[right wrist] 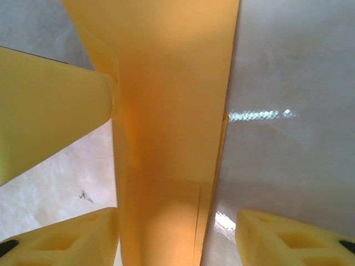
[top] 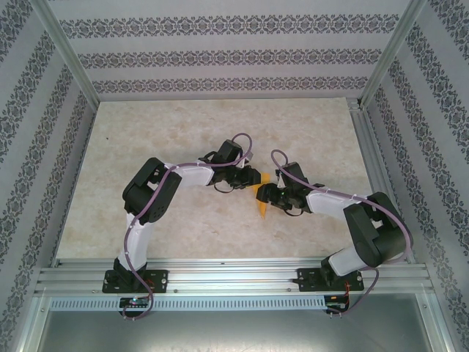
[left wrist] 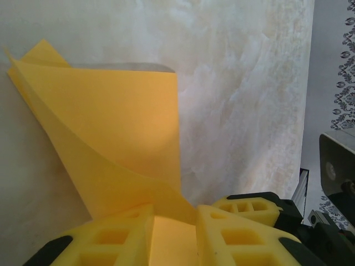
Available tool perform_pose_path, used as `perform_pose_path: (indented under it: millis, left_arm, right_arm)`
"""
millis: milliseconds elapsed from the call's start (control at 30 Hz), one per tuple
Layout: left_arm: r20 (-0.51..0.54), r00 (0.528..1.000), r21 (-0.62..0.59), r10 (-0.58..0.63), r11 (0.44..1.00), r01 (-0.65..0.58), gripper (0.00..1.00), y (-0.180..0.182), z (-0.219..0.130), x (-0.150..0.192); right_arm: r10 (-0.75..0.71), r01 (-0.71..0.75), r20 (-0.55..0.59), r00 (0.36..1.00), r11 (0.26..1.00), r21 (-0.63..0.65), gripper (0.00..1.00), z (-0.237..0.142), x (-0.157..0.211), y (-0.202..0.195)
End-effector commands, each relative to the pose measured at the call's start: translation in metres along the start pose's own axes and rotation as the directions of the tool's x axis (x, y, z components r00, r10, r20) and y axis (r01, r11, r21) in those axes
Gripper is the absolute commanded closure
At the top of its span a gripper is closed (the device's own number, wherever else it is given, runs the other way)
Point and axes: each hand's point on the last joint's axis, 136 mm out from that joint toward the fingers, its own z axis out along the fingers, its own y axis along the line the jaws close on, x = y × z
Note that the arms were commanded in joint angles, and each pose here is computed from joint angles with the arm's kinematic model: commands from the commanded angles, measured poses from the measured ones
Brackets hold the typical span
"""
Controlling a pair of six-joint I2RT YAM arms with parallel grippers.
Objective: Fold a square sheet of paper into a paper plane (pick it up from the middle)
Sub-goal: Fold the wing for the fifth time at the center of the table.
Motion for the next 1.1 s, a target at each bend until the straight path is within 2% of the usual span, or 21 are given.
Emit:
perform_pose_path:
  millis: [0,67,200,367,567,867,1067]
  left_arm:
    - [0.037,0.998,0.053,0.043,0.998,-0.045,0.72,-0.029,-0.008,-0.011]
    - [0.038,0.998,0.052,0.042,0.998,-0.044,0.72,-0.029,-0.008,-0.011]
    - [0.038,0.998,0.055,0.043,0.997,-0.045,0.72,-0.030,-0.009,-0.011]
    - [0.040,0.998,0.059,0.044,0.997,-0.047,0.72,-0.033,-0.010,-0.012]
    - [0.040,0.998,0.059,0.047,0.997,-0.049,0.72,-0.033,-0.010,-0.012]
    - [0.040,0.998,0.061,0.047,0.997,-0.050,0.72,-0.034,-0.011,-0.013]
    - [0.045,0.998,0.065,0.054,0.996,-0.057,0.72,-0.037,-0.012,-0.014]
  right_arm:
    - [-0.064,0.065,0.021,0.998,0.997,-0.034,0.49,0.007,-0.008,0.017]
    - [-0.065,0.066,0.020,0.998,0.997,-0.029,0.54,0.007,-0.008,0.018]
    - [-0.072,0.072,0.021,0.997,0.997,0.017,0.53,0.005,-0.010,0.012]
    - [-0.087,0.087,0.001,0.996,0.996,0.036,0.61,0.005,-0.009,0.012]
    - [-0.075,0.075,-0.005,0.997,0.993,0.088,0.56,0.005,-0.008,0.003]
    - [-0.044,0.045,-0.021,0.999,0.998,0.052,0.59,0.015,-0.003,0.001]
    - [-0.041,0.041,-0.013,0.999,0.999,0.036,0.69,0.014,-0.005,0.002]
